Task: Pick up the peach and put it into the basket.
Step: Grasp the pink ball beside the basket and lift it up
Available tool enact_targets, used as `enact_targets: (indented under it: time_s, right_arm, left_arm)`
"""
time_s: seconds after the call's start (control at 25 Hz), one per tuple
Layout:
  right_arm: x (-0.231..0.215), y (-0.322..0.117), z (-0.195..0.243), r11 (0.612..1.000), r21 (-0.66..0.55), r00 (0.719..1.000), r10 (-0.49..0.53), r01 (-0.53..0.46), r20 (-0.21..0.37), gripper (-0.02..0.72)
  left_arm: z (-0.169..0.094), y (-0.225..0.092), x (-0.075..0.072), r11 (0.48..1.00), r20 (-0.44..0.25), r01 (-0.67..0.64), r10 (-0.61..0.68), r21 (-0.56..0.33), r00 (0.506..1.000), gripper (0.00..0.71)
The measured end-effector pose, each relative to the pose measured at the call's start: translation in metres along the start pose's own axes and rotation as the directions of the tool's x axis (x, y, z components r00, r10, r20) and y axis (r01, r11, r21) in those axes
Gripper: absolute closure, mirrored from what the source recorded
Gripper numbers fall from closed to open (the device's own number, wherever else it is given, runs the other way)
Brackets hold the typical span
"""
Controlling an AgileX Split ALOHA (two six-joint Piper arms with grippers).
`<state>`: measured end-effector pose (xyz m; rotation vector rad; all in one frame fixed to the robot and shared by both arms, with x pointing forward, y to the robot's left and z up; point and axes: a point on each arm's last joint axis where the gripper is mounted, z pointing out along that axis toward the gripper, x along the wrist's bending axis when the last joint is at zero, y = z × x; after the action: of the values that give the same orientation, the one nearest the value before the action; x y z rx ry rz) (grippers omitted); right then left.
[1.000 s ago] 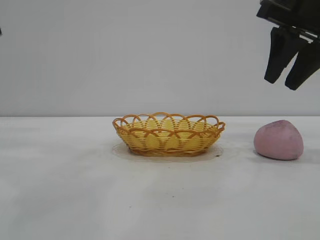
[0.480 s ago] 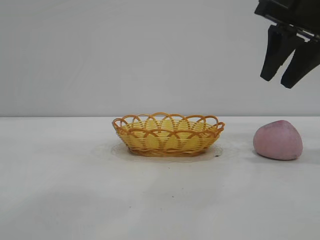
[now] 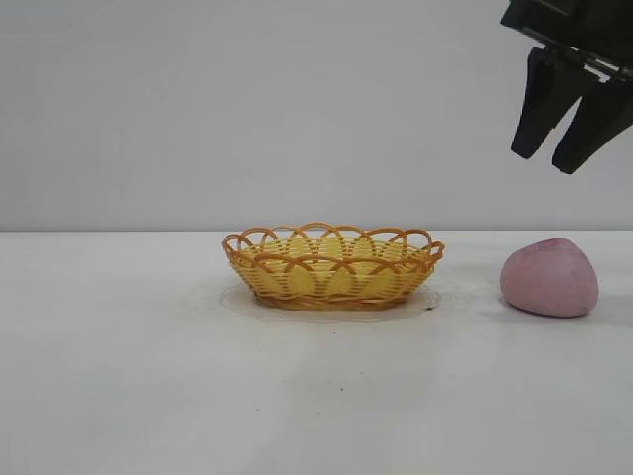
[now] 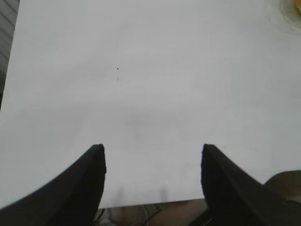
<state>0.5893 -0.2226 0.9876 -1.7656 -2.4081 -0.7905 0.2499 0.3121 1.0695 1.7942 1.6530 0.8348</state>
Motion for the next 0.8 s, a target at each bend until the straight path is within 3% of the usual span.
enact_targets:
  time_s: [0.12,0.28,0.4,0.8]
  right_arm:
    - [0.000,0.000,0.000,1.000,0.000,1.000,0.000,0.000,0.000,0.381]
    - [0.000,0.000,0.000,1.000,-0.001,1.000,-0.003,0.003,-0.001,0.381]
    - [0.000,0.000,0.000,1.000,-0.002,1.000,-0.003,0.003,-0.002,0.381]
    - [0.000,0.001,0.000,1.000,-0.008,1.000,-0.004,0.004,-0.004,0.381]
  left_arm:
    - [0.002,-0.017,-0.001,1.000,0.013,-0.003,0.003,-0.021,1.000,0.319]
    - [0.003,-0.027,-0.009,0.990,0.101,0.021,-0.007,-0.139,0.995,0.319]
    - [0.004,-0.031,-0.013,0.988,0.146,-0.005,0.028,-0.155,0.989,0.319]
    - [0.003,-0.032,-0.015,0.983,0.161,-0.018,0.048,-0.182,0.986,0.319]
